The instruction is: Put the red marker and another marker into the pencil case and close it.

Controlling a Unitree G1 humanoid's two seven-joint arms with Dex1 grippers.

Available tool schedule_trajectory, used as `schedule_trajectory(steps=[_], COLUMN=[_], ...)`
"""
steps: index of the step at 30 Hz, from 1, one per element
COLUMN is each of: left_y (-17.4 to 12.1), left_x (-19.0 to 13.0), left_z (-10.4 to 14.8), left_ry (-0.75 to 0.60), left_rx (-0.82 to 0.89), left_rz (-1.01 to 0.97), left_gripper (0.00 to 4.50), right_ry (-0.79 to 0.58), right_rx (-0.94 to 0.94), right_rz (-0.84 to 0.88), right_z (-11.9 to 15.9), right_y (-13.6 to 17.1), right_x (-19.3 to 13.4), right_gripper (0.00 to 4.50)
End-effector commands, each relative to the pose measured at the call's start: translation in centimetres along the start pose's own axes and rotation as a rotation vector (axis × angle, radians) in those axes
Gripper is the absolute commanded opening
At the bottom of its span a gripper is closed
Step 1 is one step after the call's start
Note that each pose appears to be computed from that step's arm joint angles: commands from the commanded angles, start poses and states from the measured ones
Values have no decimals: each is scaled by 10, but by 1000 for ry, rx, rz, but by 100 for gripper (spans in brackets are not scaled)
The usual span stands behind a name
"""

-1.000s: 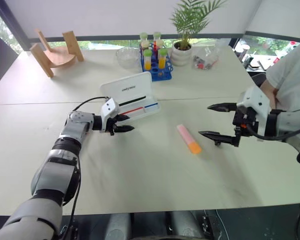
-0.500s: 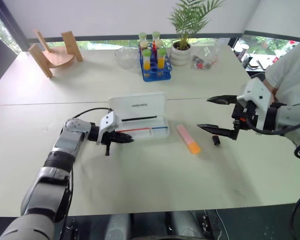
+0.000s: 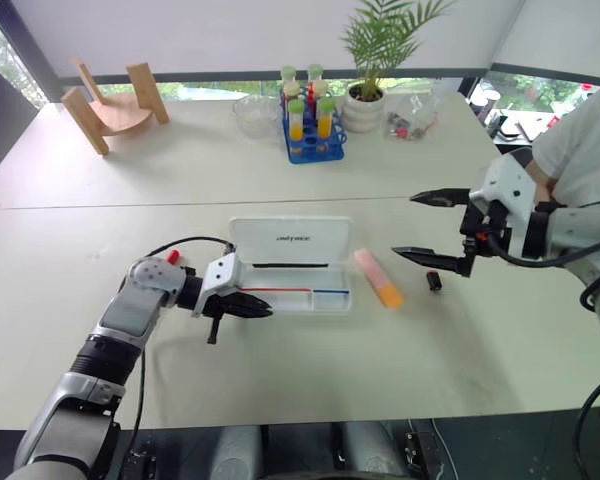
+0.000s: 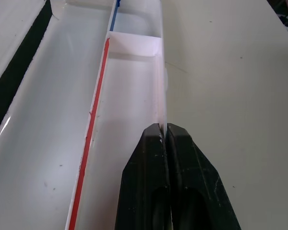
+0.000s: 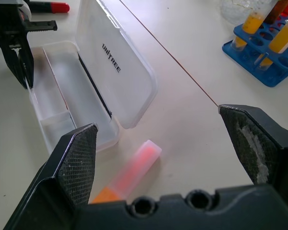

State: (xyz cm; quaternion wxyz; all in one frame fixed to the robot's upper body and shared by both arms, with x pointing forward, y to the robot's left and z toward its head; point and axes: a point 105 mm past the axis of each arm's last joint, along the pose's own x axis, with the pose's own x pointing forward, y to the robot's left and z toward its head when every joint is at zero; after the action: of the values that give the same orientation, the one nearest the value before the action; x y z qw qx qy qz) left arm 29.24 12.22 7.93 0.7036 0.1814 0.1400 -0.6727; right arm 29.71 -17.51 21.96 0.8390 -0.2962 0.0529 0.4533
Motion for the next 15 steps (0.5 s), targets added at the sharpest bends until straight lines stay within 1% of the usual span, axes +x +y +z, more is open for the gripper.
schedule_trajectory(steps=[1, 3, 5, 6, 7, 9, 11, 13, 15], left_y=[-1, 0, -1, -5, -8, -15, -24, -32, -37], left_x=[-3, -10, -20, -27, -33, -48, -73, -93, -110], left_z=[4, 11, 21, 27, 32, 43, 60, 71, 73], left_ry=[-2, -12, -28, -29, -30, -32, -53, -73, -77], left_rx=[24, 40, 57, 73, 88, 109, 92, 37, -42], left_rz=[11, 32, 60, 65, 74, 103, 178, 250, 330], left_gripper=[181, 284, 373, 427, 439, 439, 439, 439, 439], right_ry=[-26, -27, -27, -28, -29, -30, -31, -29, -26], right_rx=[-35, -34, -33, -30, -27, -23, -12, -5, 1], right_rz=[-11, -9, -7, -5, -4, -2, -5, -8, -15], right_z=[8, 8, 7, 7, 6, 5, 4, 2, 0], right_y=[-3, -3, -2, -2, -1, -1, -2, -3, -4], right_x=[-2, -2, -1, 0, 0, 0, 0, 0, -1], right_gripper=[450, 450, 450, 450, 450, 450, 450, 450, 450])
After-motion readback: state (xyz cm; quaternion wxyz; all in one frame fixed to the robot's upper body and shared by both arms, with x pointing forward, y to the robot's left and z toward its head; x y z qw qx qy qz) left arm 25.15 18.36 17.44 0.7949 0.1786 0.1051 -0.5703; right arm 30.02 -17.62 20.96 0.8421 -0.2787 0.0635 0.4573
